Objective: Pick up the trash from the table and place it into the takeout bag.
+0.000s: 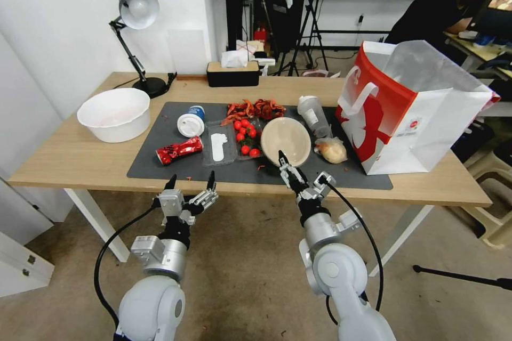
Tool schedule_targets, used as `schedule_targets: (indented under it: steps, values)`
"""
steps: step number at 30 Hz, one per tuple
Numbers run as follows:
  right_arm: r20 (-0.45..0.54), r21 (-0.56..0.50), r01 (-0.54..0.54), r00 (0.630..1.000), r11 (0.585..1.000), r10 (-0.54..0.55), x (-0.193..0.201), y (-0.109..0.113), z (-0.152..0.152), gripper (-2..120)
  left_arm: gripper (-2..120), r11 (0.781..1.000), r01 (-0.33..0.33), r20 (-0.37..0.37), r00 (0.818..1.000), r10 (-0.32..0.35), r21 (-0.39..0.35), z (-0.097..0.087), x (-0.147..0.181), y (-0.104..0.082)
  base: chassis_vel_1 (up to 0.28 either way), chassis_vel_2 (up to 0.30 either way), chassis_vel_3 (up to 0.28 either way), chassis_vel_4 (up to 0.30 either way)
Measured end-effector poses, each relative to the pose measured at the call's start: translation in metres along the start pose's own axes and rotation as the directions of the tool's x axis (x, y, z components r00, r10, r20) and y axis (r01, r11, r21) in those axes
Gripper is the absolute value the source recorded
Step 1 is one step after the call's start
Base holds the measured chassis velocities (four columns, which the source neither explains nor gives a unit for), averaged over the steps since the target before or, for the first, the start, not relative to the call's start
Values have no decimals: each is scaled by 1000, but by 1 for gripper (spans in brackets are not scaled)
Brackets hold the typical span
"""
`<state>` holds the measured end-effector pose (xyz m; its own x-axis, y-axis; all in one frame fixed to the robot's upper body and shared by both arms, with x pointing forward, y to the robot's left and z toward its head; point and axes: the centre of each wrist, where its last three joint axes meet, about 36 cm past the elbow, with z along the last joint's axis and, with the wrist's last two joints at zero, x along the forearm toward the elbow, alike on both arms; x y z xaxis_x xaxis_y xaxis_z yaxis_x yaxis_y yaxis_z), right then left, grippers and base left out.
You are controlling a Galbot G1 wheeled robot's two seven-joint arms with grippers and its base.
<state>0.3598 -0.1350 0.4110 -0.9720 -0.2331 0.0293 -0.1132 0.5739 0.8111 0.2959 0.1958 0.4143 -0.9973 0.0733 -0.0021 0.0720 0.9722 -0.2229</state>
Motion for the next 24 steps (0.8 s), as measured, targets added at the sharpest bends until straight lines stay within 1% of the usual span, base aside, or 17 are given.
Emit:
schedule_targets:
  steps: [1,2,4,5,8,9,11,12,13,16,17,21,24]
  values:
    - [0,0,0,1000,1000,0,0,0,0,75,100,1000,0,0,1000,0,0,0,0,0,0,0,0,0]
    - [-2,-1,-1,1000,1000,1,0,0,1,71,100,1000,0,2,1000,0,0,0,0,0,0,0,0,0]
    - [-8,-3,-5,1000,1000,5,-1,1,3,60,100,1000,2,6,1000,-2,-1,2,0,1,0,0,0,0]
    - [-8,-3,-5,1000,1000,5,-1,1,3,60,100,1000,2,6,1000,-2,-1,2,0,1,0,0,0,0]
    - [-11,-4,-13,1000,1000,13,0,1,5,45,100,1000,4,8,1000,-4,-1,3,1,1,0,0,0,0]
    - [-11,-4,-13,1000,1000,13,0,1,5,45,100,1000,4,8,1000,-4,-1,3,1,1,0,0,0,0]
    - [-12,-4,-18,1000,1000,18,1,0,6,38,100,1000,4,9,1000,-4,-2,4,1,2,0,0,0,0]
    - [-10,-5,-21,1000,1000,21,3,-2,6,32,100,1000,5,10,1000,-5,-2,5,1,2,0,0,0,0]
    - [-10,-5,-21,1000,1000,21,3,-2,6,32,100,1000,5,10,1000,-5,-2,5,1,2,0,0,0,0]
    - [-6,-6,-24,1000,1000,24,5,-3,7,18,100,1000,5,11,1000,-5,-3,6,1,1,0,0,0,0]
    - [-6,-6,-24,1000,1000,24,5,-3,7,18,100,1000,5,11,1000,-5,-3,6,1,1,0,0,0,0]
    - [4,-7,-23,1000,1000,23,8,-4,8,0,100,1000,5,12,1000,-5,-5,8,0,1,0,0,0,0]
    - [14,-7,-16,1000,1000,16,10,-5,9,0,100,1000,6,14,1000,-6,-7,9,0,1,0,0,0,0]
